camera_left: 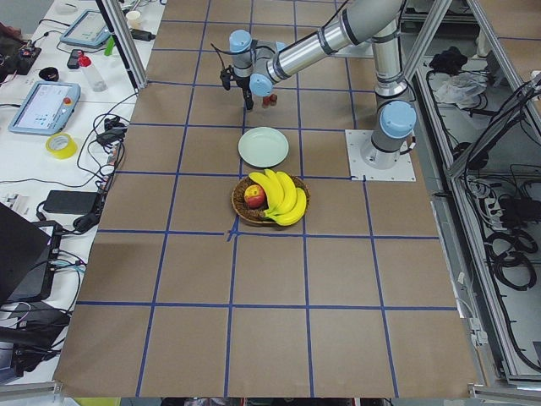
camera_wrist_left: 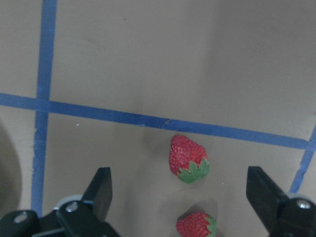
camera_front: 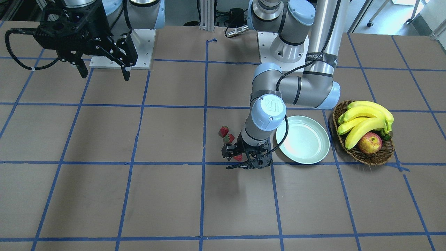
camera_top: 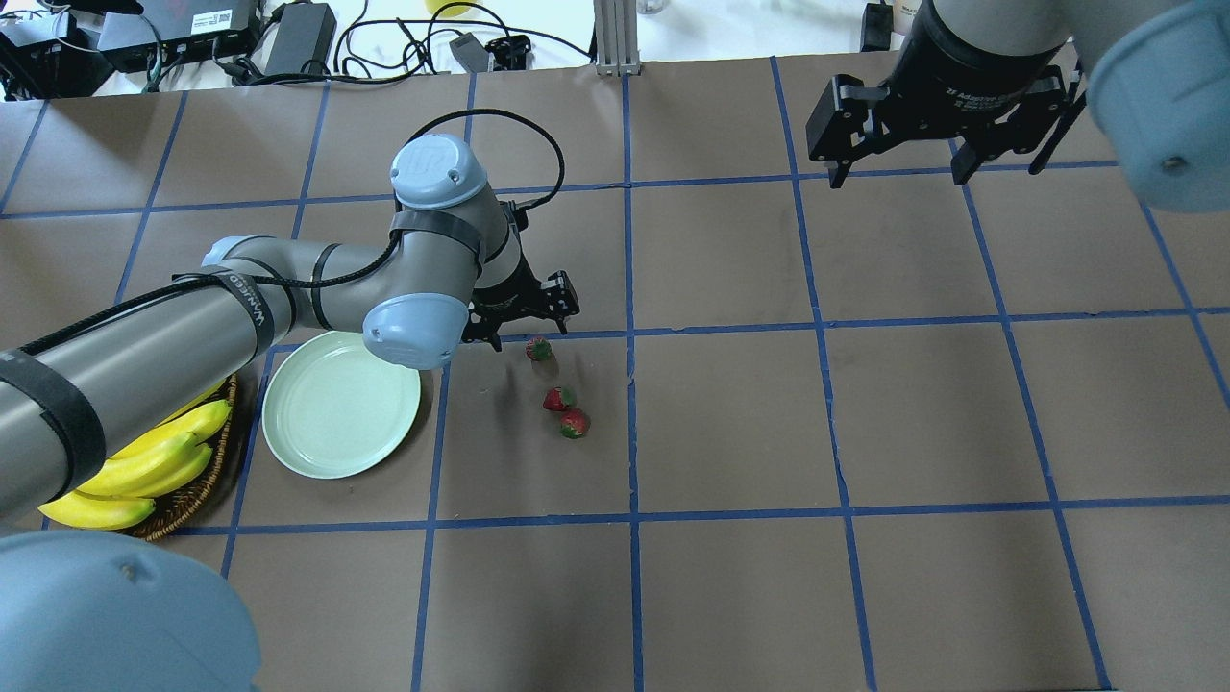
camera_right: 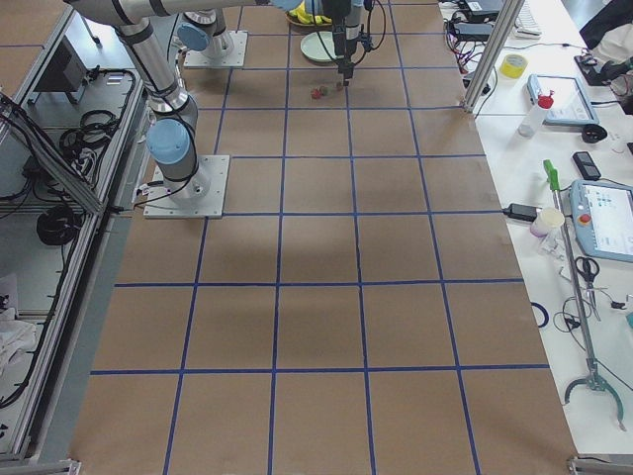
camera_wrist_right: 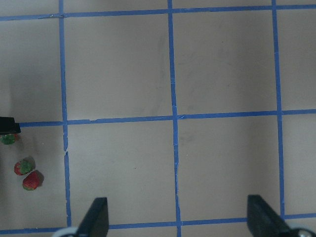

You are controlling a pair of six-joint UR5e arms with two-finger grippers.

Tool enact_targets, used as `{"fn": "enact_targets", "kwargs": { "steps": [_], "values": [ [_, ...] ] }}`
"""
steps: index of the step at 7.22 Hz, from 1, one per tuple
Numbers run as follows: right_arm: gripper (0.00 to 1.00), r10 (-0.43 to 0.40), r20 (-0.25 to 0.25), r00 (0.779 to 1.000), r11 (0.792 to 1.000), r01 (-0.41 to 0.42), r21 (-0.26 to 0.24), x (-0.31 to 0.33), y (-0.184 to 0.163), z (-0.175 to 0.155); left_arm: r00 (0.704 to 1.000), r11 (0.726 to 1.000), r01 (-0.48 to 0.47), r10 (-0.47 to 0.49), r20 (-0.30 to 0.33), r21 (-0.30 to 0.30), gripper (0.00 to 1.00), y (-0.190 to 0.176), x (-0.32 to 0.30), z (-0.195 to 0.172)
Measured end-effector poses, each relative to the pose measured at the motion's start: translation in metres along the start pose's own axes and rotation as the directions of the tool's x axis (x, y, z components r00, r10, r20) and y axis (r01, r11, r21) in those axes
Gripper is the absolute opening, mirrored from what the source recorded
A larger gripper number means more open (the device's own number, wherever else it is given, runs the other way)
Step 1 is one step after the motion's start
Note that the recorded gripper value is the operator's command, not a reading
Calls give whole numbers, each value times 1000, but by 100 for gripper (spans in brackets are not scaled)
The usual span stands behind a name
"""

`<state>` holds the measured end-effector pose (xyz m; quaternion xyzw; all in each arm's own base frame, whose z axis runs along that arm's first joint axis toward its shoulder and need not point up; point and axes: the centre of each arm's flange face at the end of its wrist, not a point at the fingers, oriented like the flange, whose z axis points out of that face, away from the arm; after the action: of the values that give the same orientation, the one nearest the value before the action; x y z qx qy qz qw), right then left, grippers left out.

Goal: Collect all strawberries into plate
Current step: 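Grasp one strawberry from the cluster with the left gripper, then carry the strawberry over the plate and open the left gripper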

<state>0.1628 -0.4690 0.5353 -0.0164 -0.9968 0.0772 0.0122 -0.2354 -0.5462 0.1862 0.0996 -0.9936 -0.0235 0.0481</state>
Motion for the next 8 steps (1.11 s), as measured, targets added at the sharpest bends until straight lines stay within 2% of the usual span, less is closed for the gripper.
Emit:
{"fn": "enact_targets", "kwargs": {
  "steps": [2, 6, 7, 8],
  "values": [
    [100, 1, 0, 1000, 1000, -1, 1, 0, 0, -1, 1000, 1000, -4, 4, 0, -5, 0, -1, 1, 7],
    [100, 0, 4, 1000, 1000, 0, 9, 1, 10, -12, 1000, 1000, -19, 19, -23, 4, 0, -3, 5, -3],
    [100, 0, 4, 1000, 1000, 0, 6, 1, 12, -13, 999, 999, -33, 34, -26, 34, 0, -9, 7, -22],
    [100, 0, 6, 1000, 1000, 0, 4, 1, 12, -13, 997, 995, -71, 71, 4, 65, 0, -20, 4, -49]
  ]
}}
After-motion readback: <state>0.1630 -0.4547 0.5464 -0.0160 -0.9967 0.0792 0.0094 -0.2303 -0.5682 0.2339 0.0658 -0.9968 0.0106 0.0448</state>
